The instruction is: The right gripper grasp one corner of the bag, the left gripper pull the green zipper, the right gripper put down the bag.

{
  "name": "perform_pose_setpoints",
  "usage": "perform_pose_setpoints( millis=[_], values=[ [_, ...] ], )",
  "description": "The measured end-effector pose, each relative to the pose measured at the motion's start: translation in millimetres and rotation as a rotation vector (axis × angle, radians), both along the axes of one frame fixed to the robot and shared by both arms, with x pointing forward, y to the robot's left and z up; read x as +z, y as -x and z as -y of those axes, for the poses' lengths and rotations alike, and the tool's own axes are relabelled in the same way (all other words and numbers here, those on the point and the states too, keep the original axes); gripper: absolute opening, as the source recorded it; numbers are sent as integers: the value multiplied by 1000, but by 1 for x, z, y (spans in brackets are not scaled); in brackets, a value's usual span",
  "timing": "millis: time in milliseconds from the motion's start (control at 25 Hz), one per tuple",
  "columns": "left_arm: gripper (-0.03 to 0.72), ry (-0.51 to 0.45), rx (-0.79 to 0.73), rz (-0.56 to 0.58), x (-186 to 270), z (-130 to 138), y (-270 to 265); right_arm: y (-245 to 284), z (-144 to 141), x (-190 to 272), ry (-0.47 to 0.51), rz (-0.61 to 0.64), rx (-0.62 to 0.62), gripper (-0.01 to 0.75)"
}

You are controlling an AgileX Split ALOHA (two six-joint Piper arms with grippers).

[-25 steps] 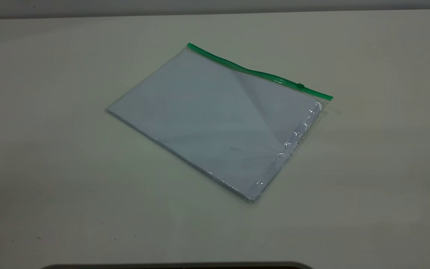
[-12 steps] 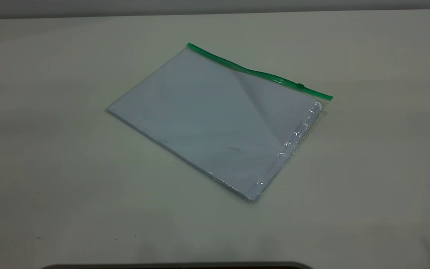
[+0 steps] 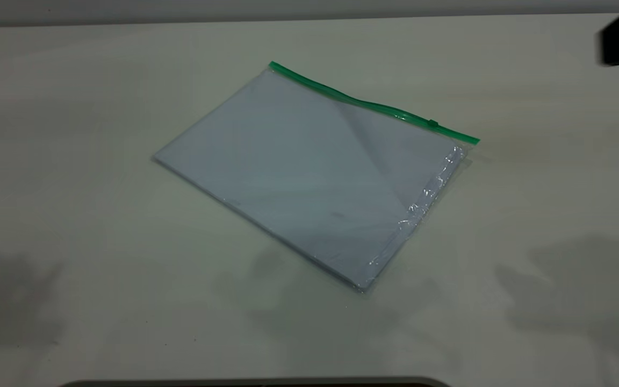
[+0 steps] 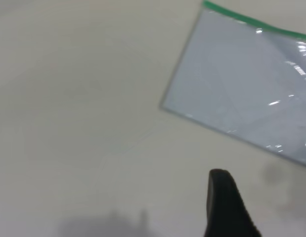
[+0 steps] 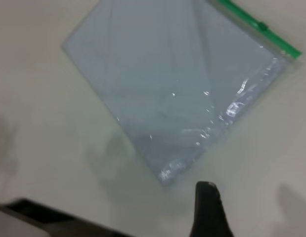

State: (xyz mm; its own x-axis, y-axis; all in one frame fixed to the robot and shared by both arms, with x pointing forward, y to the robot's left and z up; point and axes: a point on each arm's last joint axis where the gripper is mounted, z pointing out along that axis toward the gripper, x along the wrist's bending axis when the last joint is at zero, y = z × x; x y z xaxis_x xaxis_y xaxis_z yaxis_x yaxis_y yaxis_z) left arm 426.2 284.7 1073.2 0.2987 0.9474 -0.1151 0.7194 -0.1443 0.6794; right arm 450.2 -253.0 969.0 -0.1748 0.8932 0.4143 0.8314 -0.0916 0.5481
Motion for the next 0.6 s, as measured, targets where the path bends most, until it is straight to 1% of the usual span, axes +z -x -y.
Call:
perform_pose_setpoints(
  millis=[80, 240, 320, 440, 600],
  values=[
    [459, 21, -31, -16, -7, 2, -10, -15, 0, -21, -23, -34, -32, 547],
    [459, 53, -75, -31, -18, 6, -24, -37, 1, -64, -10, -77, -47, 547],
    [459, 61, -90, -46, -24, 7, -30, -47, 1, -85, 22, -103, -12, 547],
    [459, 67, -92, -56, -30, 9, -36, -66, -2, -115, 22, -158, 25, 547],
    [459, 74, -87, -72, -35, 9, -40, -93, -8, -148, -25, -185, 74, 547]
  ],
)
